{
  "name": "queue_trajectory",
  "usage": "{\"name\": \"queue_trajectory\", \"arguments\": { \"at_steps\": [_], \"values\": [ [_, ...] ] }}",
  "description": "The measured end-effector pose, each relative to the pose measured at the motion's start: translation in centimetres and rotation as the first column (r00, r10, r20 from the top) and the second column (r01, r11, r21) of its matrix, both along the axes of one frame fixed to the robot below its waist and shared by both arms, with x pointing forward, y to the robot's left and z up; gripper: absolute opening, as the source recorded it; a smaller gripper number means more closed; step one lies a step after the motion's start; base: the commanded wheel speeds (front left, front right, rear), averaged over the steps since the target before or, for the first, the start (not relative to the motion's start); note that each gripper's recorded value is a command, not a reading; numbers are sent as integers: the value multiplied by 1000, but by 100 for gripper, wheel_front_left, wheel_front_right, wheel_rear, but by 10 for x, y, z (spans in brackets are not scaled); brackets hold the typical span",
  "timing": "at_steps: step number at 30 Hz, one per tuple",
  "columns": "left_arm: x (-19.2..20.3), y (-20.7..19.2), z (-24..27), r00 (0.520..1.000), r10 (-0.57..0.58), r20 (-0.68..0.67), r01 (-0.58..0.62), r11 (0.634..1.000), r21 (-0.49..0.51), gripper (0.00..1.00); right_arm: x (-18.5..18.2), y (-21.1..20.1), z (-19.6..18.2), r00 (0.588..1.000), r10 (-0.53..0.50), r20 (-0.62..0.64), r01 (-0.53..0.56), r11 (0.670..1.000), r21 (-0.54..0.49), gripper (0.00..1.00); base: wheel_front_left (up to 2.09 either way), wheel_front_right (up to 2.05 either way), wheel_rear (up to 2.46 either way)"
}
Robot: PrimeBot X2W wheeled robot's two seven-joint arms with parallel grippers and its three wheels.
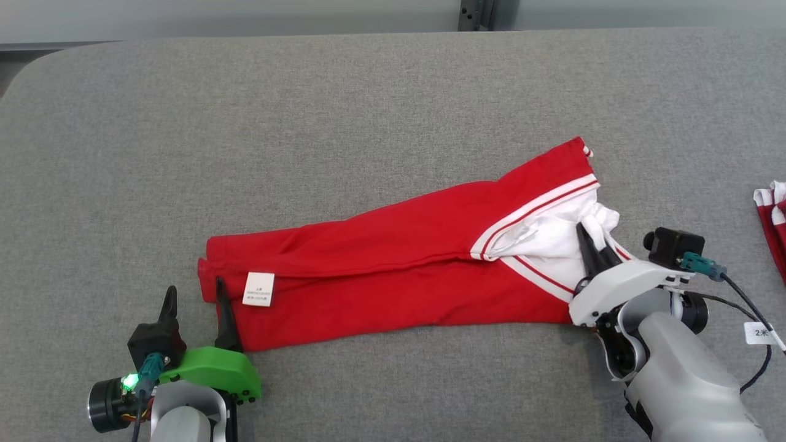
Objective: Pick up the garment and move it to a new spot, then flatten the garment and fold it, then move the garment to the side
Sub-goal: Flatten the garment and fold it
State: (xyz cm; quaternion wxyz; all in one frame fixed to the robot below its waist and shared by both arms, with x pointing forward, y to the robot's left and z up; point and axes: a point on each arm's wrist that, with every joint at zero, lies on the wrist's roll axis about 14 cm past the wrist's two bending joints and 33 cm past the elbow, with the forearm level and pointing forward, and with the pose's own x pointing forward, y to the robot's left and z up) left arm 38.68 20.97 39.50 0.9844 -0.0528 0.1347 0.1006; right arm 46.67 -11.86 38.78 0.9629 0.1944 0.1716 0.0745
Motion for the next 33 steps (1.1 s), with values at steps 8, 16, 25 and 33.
{"name": "queue_trajectory", "arguments": {
  "at_steps": [8, 16, 25, 33],
  "values": [
    [3, -5, 4, 1000, -15, 14, 15, 1000, -3, 100, 7, -34, 25, 992, -94, 83, 94, 996, 2, 0, 0, 0, 0],
    [4, -10, 10, 999, -31, 31, 32, 999, -7, 100, 8, -2, 60, 981, -28, 192, 20, 999, 44, 0, 0, 0, 0],
    [-5, -5, 12, 999, -19, 33, 19, 1000, -5, 100, -10, 71, 73, 965, 146, 219, -176, 977, 122, 0, 0, 0, 0],
    [-18, 3, 13, 1000, 8, 30, -8, 1000, -9, 100, -34, 144, 76, 911, 348, 222, -386, 908, 160, 0, 0, 0, 0]
  ]
}}
